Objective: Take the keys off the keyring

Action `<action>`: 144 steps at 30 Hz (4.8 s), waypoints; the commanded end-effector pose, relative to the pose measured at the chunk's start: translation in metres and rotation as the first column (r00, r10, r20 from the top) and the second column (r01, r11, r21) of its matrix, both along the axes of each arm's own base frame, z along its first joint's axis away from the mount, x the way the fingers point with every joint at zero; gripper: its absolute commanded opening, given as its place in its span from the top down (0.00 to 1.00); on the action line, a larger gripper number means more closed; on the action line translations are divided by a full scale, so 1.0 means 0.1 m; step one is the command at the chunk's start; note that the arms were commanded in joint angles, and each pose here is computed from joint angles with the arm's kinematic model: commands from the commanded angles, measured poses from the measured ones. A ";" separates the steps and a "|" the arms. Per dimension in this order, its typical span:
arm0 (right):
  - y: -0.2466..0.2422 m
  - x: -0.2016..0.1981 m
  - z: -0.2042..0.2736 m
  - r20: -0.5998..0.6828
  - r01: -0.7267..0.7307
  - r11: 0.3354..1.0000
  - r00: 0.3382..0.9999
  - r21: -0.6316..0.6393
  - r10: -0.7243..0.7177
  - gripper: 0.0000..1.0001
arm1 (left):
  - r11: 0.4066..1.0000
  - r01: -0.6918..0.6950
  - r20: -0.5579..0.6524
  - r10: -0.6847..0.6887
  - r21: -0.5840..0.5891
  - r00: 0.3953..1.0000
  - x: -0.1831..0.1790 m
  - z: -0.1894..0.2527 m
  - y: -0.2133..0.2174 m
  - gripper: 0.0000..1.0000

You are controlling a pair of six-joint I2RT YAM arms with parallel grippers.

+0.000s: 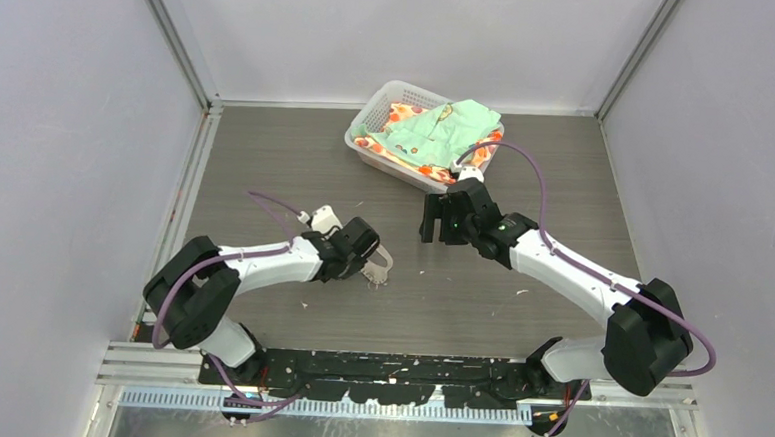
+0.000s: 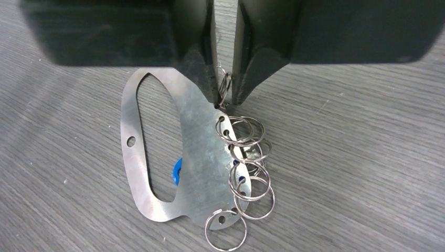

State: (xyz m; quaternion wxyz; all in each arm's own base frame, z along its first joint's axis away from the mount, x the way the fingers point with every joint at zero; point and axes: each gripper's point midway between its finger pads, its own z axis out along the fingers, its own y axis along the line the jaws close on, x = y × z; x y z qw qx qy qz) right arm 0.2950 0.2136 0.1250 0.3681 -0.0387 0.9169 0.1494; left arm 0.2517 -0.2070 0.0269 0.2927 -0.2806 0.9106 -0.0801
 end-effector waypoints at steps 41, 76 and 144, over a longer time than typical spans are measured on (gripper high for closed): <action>0.64 0.25 1.10 0.091 -0.100 0.726 0.995 0.680 0.052 0.55 | 0.725 0.580 0.641 -0.252 -0.371 0.725 0.50 2.04 -0.83 0.99; 0.46 -0.79 2.48 0.402 -0.662 0.666 0.745 0.345 0.532 0.99 | 0.358 0.901 0.787 -0.617 0.245 0.032 -0.48 3.15 -0.60 0.61; -0.02 -0.90 3.02 0.807 -0.513 0.845 0.558 0.152 0.193 0.14 | 0.492 0.868 0.886 -0.426 0.060 0.181 -0.38 4.15 -0.63 1.00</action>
